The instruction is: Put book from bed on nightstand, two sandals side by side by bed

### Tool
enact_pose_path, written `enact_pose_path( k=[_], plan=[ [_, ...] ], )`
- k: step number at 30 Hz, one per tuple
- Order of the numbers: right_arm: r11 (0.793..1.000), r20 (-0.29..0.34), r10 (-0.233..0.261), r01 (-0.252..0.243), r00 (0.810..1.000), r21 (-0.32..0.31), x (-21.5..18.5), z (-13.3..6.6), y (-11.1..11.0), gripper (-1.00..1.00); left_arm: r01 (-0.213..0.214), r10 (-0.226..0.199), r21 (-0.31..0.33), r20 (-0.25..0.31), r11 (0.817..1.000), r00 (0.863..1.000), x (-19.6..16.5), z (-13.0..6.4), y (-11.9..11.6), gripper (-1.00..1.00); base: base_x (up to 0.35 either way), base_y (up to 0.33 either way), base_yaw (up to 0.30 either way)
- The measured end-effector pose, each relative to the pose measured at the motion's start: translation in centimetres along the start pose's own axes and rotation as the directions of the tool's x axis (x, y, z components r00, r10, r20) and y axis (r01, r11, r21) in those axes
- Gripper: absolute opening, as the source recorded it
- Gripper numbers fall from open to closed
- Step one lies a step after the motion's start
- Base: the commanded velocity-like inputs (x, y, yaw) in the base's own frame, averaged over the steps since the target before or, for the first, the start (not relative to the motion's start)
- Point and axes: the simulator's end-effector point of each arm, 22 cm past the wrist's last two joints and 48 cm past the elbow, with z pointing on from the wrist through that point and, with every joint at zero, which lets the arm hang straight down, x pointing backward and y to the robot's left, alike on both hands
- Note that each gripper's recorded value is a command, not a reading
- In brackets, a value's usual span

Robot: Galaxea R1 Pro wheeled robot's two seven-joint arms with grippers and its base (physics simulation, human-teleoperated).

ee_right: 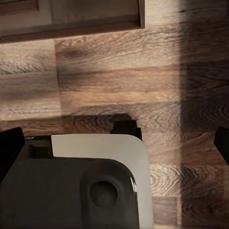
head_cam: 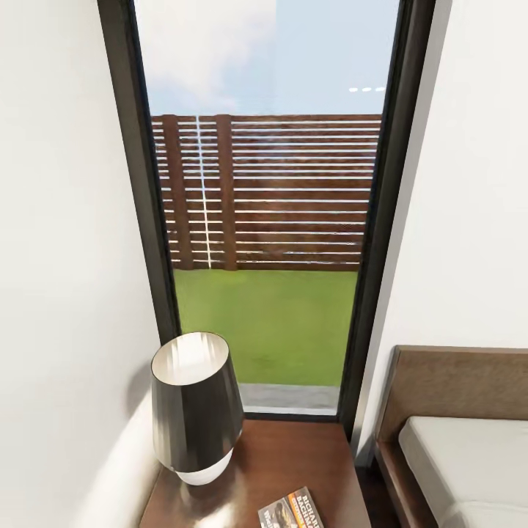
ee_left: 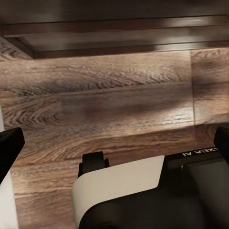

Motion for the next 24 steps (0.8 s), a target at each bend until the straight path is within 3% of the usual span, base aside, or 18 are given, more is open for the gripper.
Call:
enact_pose_path(
  k=[24],
  plan=[
    [1.0,0.001,0.003,-0.003,1.0,-0.006,0.0,0.12,0.49,1.0,0.001,-0.001,0.001,0.001,1.0,1.0,-0.01,0.01,-0.12,1.0,0.0,0.0,0.0]
  ],
)
